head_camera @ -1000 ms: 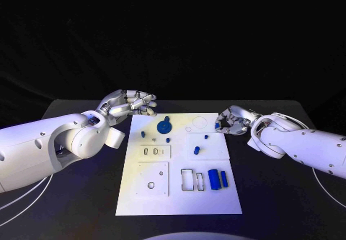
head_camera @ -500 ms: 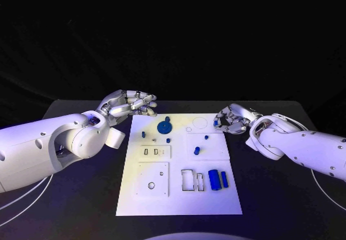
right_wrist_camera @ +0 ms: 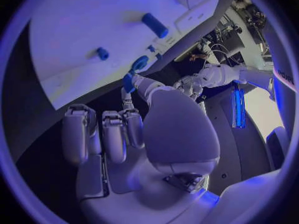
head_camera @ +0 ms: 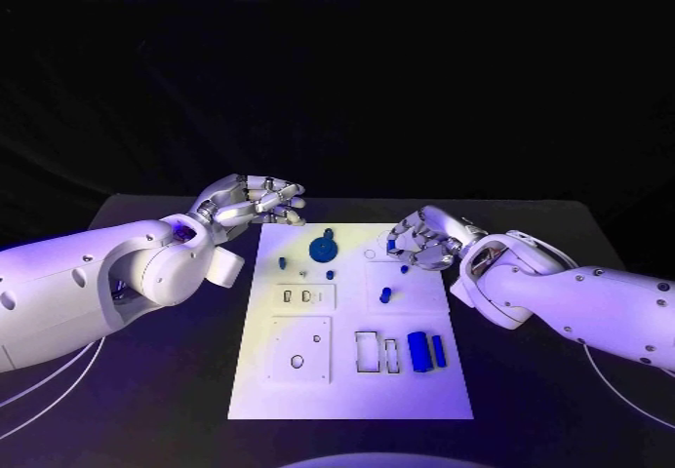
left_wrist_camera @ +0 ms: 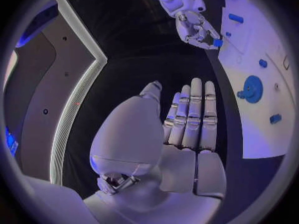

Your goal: Assemble the parts on the task board

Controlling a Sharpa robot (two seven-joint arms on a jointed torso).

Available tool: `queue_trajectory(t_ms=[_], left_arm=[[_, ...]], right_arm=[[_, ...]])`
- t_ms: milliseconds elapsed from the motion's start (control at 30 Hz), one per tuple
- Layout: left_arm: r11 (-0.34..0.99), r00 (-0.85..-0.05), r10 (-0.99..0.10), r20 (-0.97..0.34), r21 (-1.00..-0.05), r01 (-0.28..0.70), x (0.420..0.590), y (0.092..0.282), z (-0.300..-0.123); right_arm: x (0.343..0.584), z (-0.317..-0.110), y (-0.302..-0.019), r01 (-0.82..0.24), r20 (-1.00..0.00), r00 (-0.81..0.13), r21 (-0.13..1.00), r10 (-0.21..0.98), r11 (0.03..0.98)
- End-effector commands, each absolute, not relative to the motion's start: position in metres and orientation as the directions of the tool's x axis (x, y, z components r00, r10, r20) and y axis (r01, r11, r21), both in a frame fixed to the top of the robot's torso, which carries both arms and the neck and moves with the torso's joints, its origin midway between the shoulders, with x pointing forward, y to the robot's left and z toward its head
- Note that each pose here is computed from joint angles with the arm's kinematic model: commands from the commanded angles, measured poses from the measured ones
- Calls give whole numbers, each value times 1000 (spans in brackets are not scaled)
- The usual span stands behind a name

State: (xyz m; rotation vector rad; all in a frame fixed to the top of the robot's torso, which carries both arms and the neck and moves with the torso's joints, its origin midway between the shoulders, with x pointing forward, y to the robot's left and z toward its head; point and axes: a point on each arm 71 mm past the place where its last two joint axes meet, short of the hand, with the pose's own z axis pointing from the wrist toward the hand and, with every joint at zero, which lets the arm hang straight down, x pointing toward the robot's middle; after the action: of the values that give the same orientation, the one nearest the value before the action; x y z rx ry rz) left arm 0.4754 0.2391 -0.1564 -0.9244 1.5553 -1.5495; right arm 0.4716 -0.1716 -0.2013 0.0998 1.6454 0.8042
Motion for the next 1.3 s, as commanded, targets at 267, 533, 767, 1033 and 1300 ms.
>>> queue_trajectory(t_ms=[267, 533, 767, 1033, 1300], left_arm=[[-45, -429, -902, 58, -998, -41, 480, 239, -159], [-72, -393, -915, 93, -995, -68, 483, 241, -160], [-67, -397, -914, 87, -996, -65, 482, 237, -160], [-18, -408, -913, 24, -1000, -18, 481, 235, -158], [-9, -418, -908, 11, -1000, -8, 481, 232, -158]], right_arm=[[446, -200, -100, -427, -871, -312, 486, 380, 763], [441, -209, -75, -435, -879, -318, 467, 354, 770], [437, -218, -57, -465, -891, -320, 443, 321, 766], [431, -230, -40, -490, -900, -327, 422, 288, 763], [429, -238, -32, -497, -904, -333, 410, 268, 765]])
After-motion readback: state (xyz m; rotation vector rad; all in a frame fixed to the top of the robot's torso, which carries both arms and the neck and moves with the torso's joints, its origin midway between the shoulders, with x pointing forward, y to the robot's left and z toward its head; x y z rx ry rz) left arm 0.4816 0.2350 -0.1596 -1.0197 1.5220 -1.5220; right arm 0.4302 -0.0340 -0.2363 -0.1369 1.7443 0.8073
